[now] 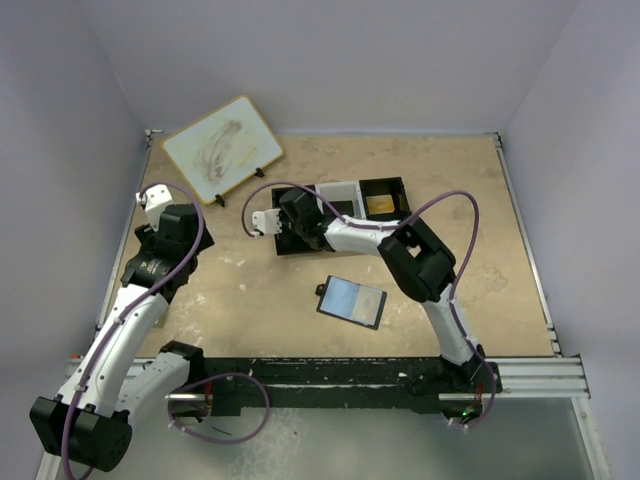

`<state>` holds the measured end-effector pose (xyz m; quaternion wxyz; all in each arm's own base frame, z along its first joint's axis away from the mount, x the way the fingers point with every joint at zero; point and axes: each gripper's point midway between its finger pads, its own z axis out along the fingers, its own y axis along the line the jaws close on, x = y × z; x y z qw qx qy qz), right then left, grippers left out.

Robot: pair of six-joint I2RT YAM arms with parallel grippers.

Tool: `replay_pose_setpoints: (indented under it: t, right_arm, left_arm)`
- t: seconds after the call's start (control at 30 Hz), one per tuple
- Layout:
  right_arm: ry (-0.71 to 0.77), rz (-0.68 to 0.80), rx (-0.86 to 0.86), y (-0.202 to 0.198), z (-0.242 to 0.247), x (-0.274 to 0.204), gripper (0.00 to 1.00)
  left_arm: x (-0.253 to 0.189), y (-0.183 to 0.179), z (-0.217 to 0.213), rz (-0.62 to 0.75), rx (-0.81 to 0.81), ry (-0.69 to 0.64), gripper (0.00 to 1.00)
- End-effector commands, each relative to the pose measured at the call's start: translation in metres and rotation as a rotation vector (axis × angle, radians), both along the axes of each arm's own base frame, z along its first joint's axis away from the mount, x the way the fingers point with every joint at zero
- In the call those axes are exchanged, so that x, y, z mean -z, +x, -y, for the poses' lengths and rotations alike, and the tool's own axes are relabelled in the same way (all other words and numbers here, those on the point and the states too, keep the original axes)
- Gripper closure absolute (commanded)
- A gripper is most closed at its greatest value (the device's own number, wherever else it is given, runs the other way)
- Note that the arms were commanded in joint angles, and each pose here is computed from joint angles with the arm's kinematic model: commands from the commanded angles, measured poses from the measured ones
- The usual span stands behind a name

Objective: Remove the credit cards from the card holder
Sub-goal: Place the credit card in the storage box, then adjust the credit card in the storage box.

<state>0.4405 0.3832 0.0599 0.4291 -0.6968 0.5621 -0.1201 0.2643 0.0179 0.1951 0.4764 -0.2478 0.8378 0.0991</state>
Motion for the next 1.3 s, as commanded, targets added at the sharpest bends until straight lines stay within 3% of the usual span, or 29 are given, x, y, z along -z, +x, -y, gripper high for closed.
replay_pose_setpoints:
  t: [0.0, 0.23, 0.4, 0.7, 0.8, 0.93, 1.1, 1.27]
  right_arm:
    - [0.019, 0.04, -0.042, 0.007, -0.011, -0.009, 0.9]
    - [0.059, 0.021, -0.018, 0.001, -0.008, -0.022, 0.85]
    - [0.173, -0.032, 0.028, -0.008, -0.007, -0.048, 0.7]
    - [0.435, -0.236, 0.175, -0.019, -0.009, -0.074, 0.64]
    - [0.586, -0.43, 0.296, -0.022, -0.014, -0.078, 0.68]
    - [0.679, -0.648, 0.459, -0.04, -0.017, -0.066, 0.83]
    - [0.766, -0.694, 0.589, -0.048, -0.021, -0.054, 0.92]
    - [0.742, -0.672, 0.71, -0.044, -0.015, -0.034, 0.97]
  left_arm:
    - [-0.007, 0.004, 0.0, 0.032, 0.001, 0.002, 0.26]
    - [-0.003, 0.005, 0.001, 0.017, 0.008, 0.002, 0.26]
    - [-0.002, 0.005, 0.001, 0.012, 0.009, 0.002, 0.26]
    - [-0.001, 0.006, 0.003, 0.007, 0.018, 0.0, 0.26]
    - [0.0, 0.006, 0.003, 0.005, 0.017, 0.001, 0.27]
    - [-0.002, 0.005, 0.002, 0.01, 0.014, 0.001, 0.27]
    - [-0.003, 0.005, 0.002, 0.017, 0.013, 0.0, 0.27]
    - [-0.004, 0.005, 0.002, 0.021, 0.013, -0.001, 0.27]
